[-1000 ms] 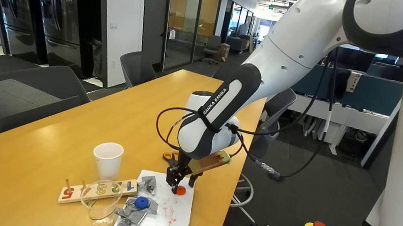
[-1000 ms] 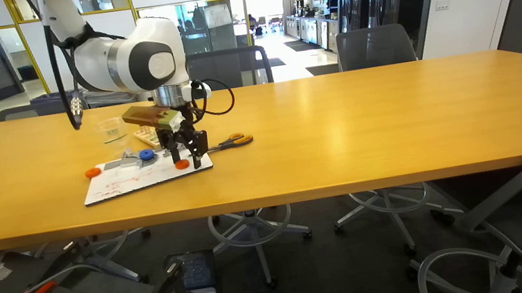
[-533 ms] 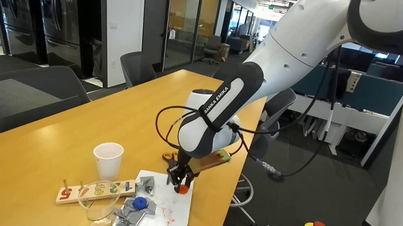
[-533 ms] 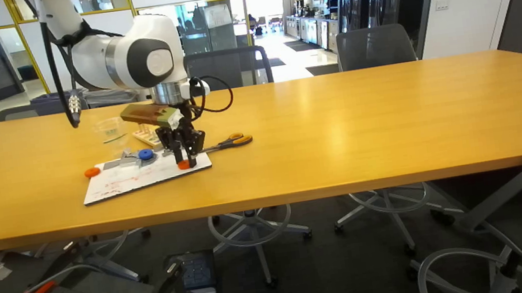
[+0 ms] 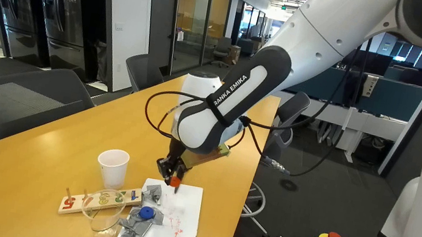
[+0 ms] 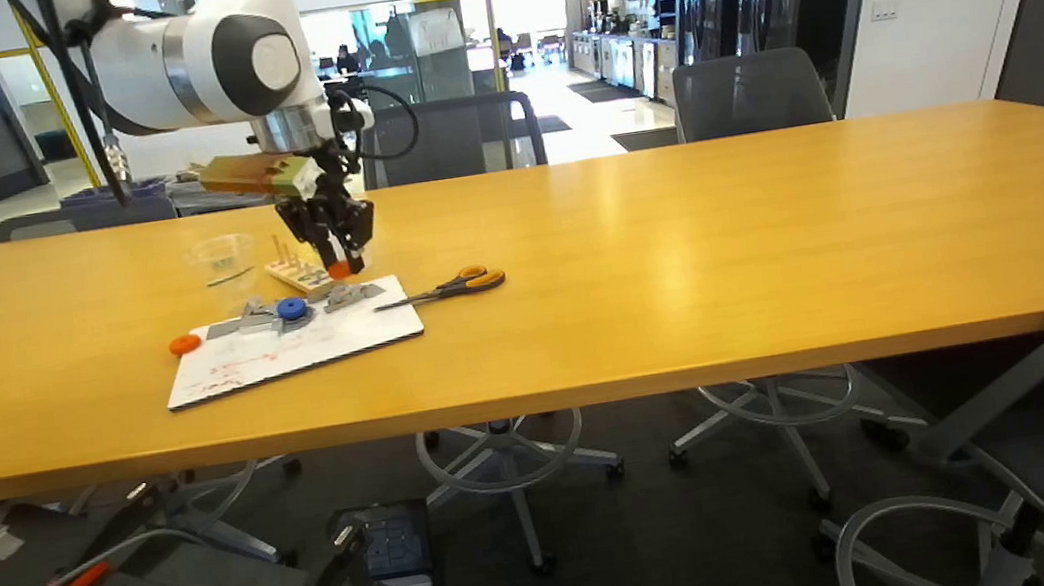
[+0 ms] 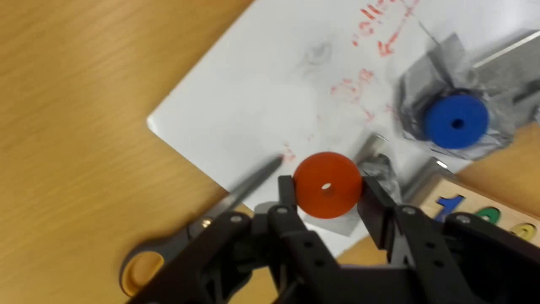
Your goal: Put the orange rings in the white cup, place the blue ring in the clear cup
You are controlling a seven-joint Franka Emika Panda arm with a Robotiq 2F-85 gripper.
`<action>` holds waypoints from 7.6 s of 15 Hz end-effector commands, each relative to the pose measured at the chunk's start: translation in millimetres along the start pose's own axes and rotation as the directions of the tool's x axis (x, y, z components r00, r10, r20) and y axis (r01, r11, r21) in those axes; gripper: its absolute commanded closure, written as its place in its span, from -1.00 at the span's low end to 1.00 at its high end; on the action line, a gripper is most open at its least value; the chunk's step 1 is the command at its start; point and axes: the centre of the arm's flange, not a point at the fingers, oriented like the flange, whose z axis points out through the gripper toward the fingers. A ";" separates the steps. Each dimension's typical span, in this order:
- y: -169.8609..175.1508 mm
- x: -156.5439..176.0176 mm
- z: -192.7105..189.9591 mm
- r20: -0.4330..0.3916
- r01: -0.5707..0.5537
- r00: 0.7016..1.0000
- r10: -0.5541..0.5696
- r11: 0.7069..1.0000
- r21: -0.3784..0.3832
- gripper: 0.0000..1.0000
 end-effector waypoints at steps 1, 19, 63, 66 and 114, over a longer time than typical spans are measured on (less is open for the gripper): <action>-45.5 24.7 -38.7 -0.070 0.018 0.997 -0.017 1.000 0.011 0.57; -100.1 148.7 -35.2 -0.161 0.114 0.982 -0.097 0.989 0.099 0.57; -119.5 -72.3 4.6 0.120 0.120 0.983 -0.137 0.983 0.135 -1.00; -131.3 -79.5 17.8 0.114 0.128 0.983 -0.145 0.982 0.142 -1.00; -204.7 -111.3 41.7 -0.020 0.283 0.957 -0.288 0.949 -0.141 0.59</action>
